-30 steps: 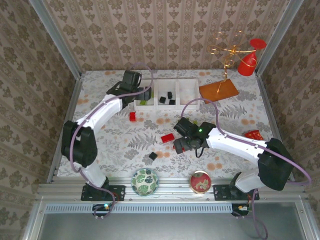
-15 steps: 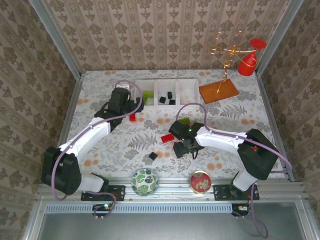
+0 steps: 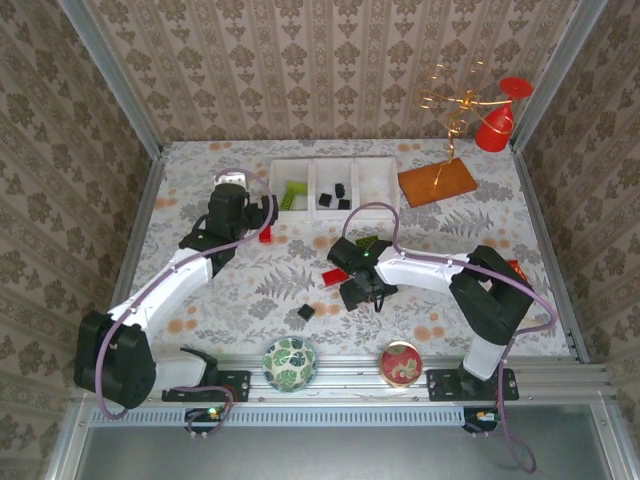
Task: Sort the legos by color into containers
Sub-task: Pick up the lego from the bottom-center of the table.
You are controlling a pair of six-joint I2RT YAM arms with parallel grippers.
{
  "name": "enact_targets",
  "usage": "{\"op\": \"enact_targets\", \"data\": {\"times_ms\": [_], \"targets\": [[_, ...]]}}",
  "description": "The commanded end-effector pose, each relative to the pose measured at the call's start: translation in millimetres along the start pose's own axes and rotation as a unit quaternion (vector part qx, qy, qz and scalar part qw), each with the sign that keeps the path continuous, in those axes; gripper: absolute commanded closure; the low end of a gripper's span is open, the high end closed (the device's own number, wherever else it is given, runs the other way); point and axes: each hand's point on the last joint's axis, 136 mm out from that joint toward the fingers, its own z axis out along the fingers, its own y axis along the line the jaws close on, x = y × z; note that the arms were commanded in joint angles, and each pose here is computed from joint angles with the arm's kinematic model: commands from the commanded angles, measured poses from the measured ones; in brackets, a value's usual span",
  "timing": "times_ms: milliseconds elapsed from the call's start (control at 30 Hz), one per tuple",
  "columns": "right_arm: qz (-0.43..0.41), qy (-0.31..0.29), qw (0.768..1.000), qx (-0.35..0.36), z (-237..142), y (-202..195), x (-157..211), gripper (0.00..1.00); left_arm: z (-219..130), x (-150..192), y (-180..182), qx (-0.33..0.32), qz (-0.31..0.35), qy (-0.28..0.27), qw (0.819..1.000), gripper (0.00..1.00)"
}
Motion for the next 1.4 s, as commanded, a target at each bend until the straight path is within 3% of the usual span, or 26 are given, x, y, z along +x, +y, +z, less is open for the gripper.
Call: {"op": "enact_targets", "data": {"times_ms": [0,400,767,1133,1367], "targets": [[0.016,-0.007,1.000,-0.003,-1,2,-13,0.19,-4,-3,4,-0.005,-0.011,-0.013,1.000,0.00],[0.052,0.016,0.998,-0.025,4,0,-14,0.31,-3,0,7,-0.008,-0.012,-0.008,1.000,0.00],[0.065,0.033,0.997,-0.035,6,1,-2,0.52,-1,2,11,-0.015,-0.017,-0.004,1.000,0.00],[0.077,-0.028,0.996,-0.025,-21,-7,-26,0.74,-5,6,28,-0.050,-0.029,0.006,0.998,0.00],[0.107,-0.096,0.990,0.000,-53,-27,-58,0.79,-6,10,36,-0.061,-0.031,0.013,0.998,0.00]]}}
